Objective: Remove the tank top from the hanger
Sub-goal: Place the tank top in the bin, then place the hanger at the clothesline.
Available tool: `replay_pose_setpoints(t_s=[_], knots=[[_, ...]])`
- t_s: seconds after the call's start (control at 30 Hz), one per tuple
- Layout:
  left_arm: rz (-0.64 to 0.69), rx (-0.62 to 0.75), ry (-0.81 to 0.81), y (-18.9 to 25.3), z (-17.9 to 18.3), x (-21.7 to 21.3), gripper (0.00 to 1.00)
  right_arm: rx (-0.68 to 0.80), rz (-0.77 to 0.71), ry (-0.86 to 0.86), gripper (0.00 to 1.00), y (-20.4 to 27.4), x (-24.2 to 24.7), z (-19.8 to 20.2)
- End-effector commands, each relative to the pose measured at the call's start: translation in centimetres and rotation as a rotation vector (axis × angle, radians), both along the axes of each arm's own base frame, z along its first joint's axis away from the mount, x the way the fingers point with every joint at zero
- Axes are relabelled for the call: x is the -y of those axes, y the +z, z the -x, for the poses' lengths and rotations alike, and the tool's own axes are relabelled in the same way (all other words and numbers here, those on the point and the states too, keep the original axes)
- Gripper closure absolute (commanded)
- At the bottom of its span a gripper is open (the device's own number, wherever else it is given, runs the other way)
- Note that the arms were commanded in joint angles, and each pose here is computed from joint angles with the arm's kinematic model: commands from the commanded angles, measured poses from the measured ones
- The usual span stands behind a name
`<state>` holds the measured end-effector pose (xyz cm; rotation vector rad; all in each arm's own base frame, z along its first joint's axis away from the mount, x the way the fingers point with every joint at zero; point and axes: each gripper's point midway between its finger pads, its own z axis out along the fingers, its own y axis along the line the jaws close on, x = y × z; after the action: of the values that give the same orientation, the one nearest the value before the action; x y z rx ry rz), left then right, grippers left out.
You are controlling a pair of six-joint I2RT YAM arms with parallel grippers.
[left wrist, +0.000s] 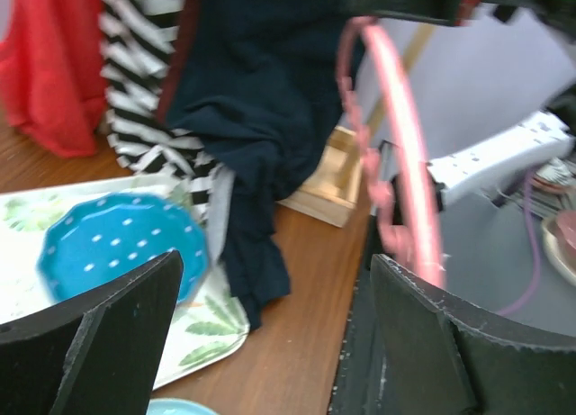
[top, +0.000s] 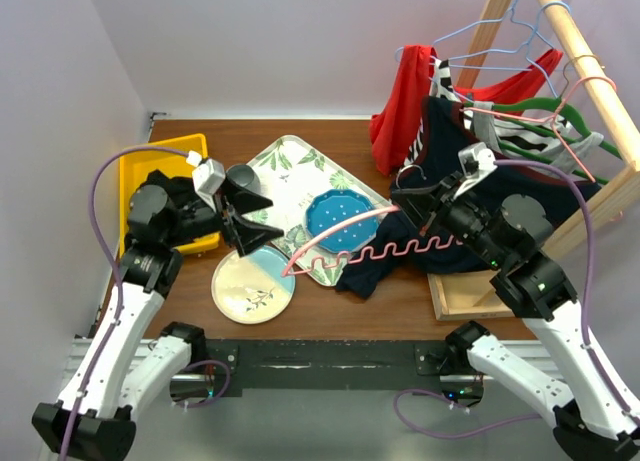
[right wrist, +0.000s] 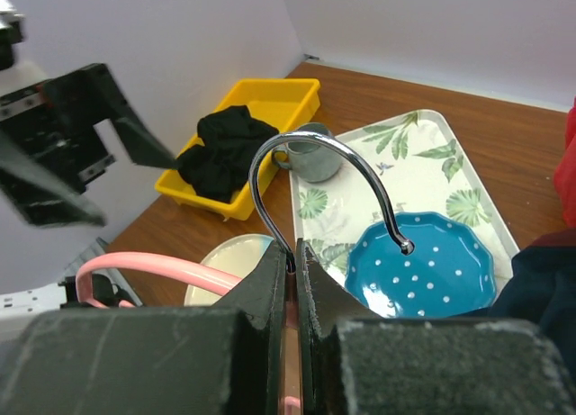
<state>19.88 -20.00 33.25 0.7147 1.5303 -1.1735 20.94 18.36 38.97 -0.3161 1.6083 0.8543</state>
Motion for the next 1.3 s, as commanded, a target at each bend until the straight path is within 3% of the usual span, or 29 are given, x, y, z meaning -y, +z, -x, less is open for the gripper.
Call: replay_pose_setpoints(t_s=[0.0,0.3,0.47,0.57,0.6,0.67,0.7,0.83,0.9,0.93,1.03,1.13,1.2,1.23,1.27], knots=[[0.017,0.094,-0.133,2.4,3.3,1.3,0.1,0.039,-0.014,-0.015,1.0,1.1,-0.4,-1.3],[-0.036,0.035,-0.195,0.0,4.3,2.9,0.16,0.022,-0.044,-0.047,1.0,1.7,-0.6,-2.4],[-0.089,0.01,-0.179,-1.7,3.8,4.0,0.26,0.027,-0.07,-0.044,1.0,2.2,-0.6,-2.3],[-0.101,0.015,-0.184,-2.1,3.6,4.5,0.45,0.027,-0.08,-0.042,1.0,2.4,-0.7,-2.3],[-0.104,0.015,-0.181,-2.2,3.5,4.6,0.6,0.027,-0.08,-0.041,1.0,2.5,-0.7,-2.3],[-0.107,0.02,-0.169,-2.1,3.3,4.8,0.79,0.024,-0.085,-0.036,1.0,2.6,-0.9,-2.3],[-0.108,0.027,-0.16,-2.0,3.1,4.8,0.98,0.025,-0.088,-0.033,1.0,2.7,-0.9,-2.2],[-0.098,0.041,-0.126,-1.6,2.8,4.7,1.0,0.031,-0.113,-0.031,1.0,3.4,-0.8,-1.9],[-0.064,0.047,-0.103,-1.1,2.5,4.8,1.0,0.041,-0.125,-0.041,0.89,4.1,-0.5,-1.7],[-0.053,0.05,-0.105,-1.1,2.6,5.1,1.0,0.043,-0.126,-0.044,0.72,4.3,-0.4,-1.6],[-0.031,0.076,-0.119,-1.0,2.7,6.4,1.0,0.069,-0.134,-0.086,0.47,5.9,0.8,-1.2],[-0.034,0.09,-0.123,-0.8,2.7,8.0,1.0,0.117,-0.165,-0.107,0.31,8.5,2.0,0.0],[-0.008,0.108,-0.125,0.0,2.6,8.8,1.0,0.16,-0.195,-0.102,0.27,10.7,2.6,1.2],[0.008,0.122,-0.143,0.5,3.0,9.3,1.0,0.166,-0.205,-0.098,0.2,11.3,2.8,1.7],[0.032,0.145,-0.139,1.4,2.9,9.6,1.0,0.176,-0.215,-0.086,0.06,12.0,2.9,2.1]])
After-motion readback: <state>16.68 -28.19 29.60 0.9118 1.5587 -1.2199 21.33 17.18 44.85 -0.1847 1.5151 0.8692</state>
